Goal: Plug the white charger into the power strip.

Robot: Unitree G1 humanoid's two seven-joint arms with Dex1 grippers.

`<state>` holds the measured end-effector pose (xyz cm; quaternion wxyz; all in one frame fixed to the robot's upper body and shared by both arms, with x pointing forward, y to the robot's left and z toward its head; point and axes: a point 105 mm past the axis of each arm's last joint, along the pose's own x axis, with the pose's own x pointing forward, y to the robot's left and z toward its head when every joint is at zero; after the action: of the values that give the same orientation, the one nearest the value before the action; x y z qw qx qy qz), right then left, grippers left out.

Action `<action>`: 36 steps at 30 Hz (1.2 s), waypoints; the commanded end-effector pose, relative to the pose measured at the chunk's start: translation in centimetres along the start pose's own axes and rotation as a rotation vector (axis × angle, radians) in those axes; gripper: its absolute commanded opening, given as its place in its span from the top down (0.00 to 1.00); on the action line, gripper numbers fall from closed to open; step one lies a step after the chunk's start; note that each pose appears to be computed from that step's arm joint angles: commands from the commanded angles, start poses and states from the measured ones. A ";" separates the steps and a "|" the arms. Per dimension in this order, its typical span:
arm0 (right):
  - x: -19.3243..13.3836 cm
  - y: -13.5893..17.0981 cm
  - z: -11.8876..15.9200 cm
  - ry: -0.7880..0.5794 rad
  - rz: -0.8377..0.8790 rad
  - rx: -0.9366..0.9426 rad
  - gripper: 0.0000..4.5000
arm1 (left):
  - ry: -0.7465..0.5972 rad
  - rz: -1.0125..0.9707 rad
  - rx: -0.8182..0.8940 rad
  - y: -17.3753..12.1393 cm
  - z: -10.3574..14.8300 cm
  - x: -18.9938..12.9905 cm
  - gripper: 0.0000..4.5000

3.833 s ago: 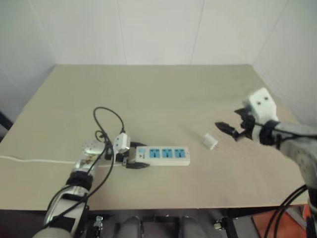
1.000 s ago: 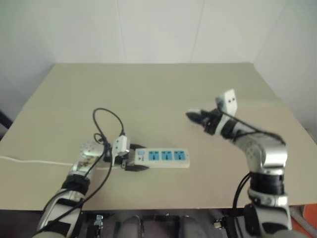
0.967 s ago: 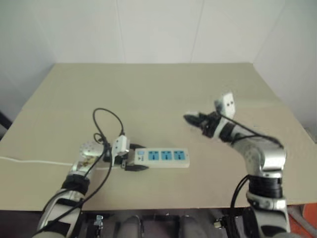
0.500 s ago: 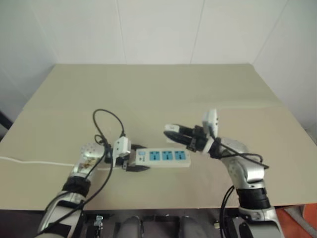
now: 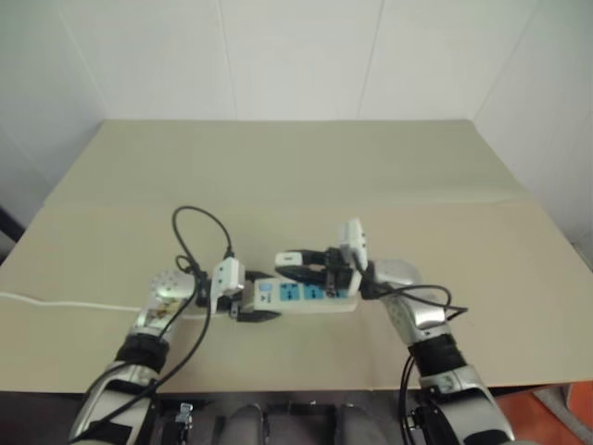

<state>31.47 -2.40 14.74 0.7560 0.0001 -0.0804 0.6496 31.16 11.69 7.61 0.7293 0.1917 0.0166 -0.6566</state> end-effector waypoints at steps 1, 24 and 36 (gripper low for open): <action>0.2 -0.1 0.4 -0.013 0.016 -0.061 0.76 | 0.029 -0.059 -0.030 -1.5 -1.0 0.8 0.26; 0.5 0.1 -0.9 0.003 0.016 -0.057 0.76 | 0.033 -0.062 -0.033 -1.8 -1.0 0.6 0.26; -0.7 -0.3 -2.1 0.055 -0.002 -0.055 0.76 | 0.036 -0.057 -0.033 -1.8 -1.0 0.5 0.26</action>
<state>31.60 -2.06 12.45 0.7522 -0.0225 -0.0716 0.6546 30.61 11.49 7.51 0.7257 0.1925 0.0168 -0.6603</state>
